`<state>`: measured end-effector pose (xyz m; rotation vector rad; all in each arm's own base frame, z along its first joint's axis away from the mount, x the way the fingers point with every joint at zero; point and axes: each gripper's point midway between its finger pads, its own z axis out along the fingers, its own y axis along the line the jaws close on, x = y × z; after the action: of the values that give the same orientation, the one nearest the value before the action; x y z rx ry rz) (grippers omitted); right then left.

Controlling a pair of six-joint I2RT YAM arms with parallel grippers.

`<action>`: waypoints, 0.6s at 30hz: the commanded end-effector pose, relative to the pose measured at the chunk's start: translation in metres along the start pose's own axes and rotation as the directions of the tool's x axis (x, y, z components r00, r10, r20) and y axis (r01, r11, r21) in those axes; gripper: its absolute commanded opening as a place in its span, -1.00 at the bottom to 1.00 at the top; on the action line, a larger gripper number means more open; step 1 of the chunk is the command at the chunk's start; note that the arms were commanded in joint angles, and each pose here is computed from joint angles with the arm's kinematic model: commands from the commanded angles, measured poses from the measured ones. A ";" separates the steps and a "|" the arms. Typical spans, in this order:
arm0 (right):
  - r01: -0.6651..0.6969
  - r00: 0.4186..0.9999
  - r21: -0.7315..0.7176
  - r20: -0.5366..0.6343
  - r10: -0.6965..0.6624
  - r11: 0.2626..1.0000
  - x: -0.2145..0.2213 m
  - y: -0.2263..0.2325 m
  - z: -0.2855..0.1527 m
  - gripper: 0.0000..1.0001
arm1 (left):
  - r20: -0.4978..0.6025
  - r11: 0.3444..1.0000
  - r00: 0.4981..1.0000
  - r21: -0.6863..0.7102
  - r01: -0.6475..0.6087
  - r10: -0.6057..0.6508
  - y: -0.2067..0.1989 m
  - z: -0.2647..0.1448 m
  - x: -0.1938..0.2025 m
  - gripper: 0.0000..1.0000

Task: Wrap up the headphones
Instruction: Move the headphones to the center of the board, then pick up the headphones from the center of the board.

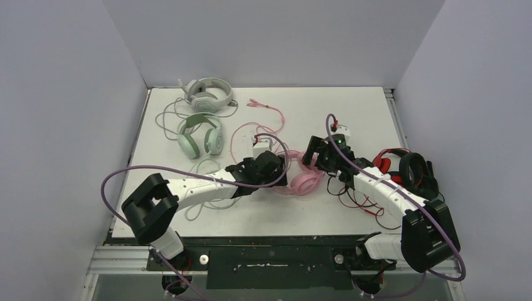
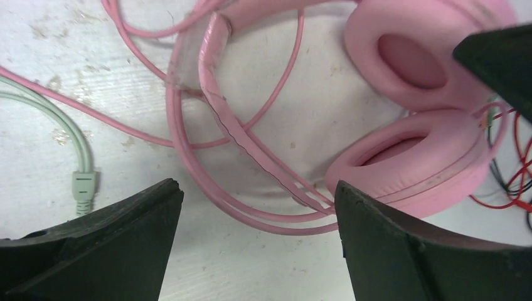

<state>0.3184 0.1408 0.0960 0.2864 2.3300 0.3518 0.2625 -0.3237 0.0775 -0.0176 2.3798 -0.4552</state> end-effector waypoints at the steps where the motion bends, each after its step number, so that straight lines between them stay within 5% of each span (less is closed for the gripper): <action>1: 0.080 0.997 -0.116 0.027 -0.077 0.990 -0.010 0.018 -0.015 1.00 | 0.090 0.997 0.993 0.038 0.073 -0.076 0.002 -0.017 -0.041 0.79; 12: 0.128 0.990 -0.103 -0.039 -0.133 0.986 0.012 0.010 -0.022 1.00 | 0.013 0.976 0.984 0.123 -0.178 0.178 0.022 0.004 -0.056 0.48; 18: 0.124 0.990 -0.089 -0.051 -0.129 0.988 0.018 0.006 -0.021 0.99 | -0.044 0.975 0.979 0.117 -0.191 0.197 0.016 0.026 -0.050 0.33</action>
<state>0.2921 0.1469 0.0945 0.1033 2.3935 0.3966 0.3094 -0.2937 0.0785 0.2035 2.4005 -0.4547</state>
